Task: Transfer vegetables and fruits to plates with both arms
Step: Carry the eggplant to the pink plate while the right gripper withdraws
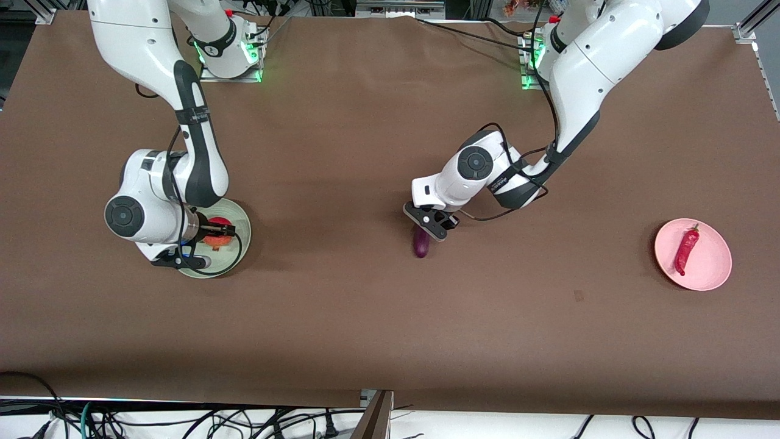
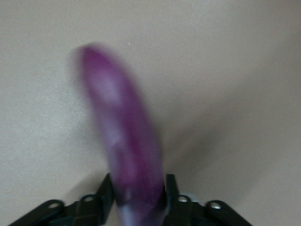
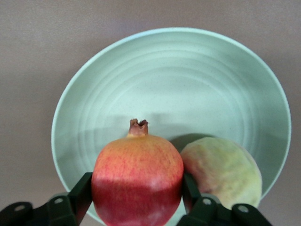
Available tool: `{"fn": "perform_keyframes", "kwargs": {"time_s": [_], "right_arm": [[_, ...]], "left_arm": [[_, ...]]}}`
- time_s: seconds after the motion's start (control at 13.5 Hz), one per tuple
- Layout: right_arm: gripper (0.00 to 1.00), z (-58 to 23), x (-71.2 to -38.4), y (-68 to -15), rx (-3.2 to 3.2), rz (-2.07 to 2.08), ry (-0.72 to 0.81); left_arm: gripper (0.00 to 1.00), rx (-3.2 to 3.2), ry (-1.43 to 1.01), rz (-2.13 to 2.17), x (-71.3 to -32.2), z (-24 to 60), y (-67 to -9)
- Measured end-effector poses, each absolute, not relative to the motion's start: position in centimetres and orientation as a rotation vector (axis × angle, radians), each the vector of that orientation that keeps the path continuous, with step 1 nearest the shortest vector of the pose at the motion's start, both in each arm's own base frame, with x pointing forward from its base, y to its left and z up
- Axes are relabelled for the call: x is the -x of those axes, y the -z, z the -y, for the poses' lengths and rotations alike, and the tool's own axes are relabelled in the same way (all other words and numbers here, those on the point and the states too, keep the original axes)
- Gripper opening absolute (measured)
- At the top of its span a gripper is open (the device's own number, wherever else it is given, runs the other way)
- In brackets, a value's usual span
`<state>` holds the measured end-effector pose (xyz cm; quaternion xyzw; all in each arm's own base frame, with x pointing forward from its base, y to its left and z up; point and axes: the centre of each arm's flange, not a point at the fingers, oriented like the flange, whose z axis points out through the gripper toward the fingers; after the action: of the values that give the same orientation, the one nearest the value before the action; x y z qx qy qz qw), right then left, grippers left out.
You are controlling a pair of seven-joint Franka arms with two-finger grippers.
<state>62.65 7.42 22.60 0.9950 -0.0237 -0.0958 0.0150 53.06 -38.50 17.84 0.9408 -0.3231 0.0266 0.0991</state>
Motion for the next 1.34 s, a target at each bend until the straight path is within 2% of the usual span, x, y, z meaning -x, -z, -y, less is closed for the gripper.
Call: {"fn": "perform_keyframes", "kwargs": {"time_s": [0.07,0.15,0.45,0.74,0.89,1.04,1.34], "right_arm": [[0.95,-7.3,-63.0,-22.9,-3.1,0.058,0.283],[1.0,-7.2,-63.5,-23.7,-3.106,0.053,0.259],[1.0,-8.6,-65.8,-28.8,-3.133,0.017,0.228],[1.0,-8.2,-66.2,-39.0,-3.201,0.007,0.171],[1.0,-6.8,-64.7,-43.8,-3.223,0.024,0.179],[1.0,-6.8,-63.1,-47.7,-3.198,0.058,0.166],[1.0,-11.8,-60.6,-51.5,-3.166,0.102,0.155]], "left_arm": [[0.38,-2.784,-0.095,0.959,-53.4,38.4,-18.4],[0.38,-2.795,-0.109,0.964,-54.0,38.0,-19.4],[0.38,-2.988,-0.006,1.026,-55.8,35.3,-29.1],[0.35,-3.112,0.401,1.229,-56.1,28.8,-37.7],[0.35,-3.058,0.564,1.284,-58.7,22.4,-40.6],[0.35,-3.022,0.625,1.237,-61.3,13.8,-41.3],[0.35,-3.083,0.731,1.024,-63.7,-5.7,-38.2]]}}
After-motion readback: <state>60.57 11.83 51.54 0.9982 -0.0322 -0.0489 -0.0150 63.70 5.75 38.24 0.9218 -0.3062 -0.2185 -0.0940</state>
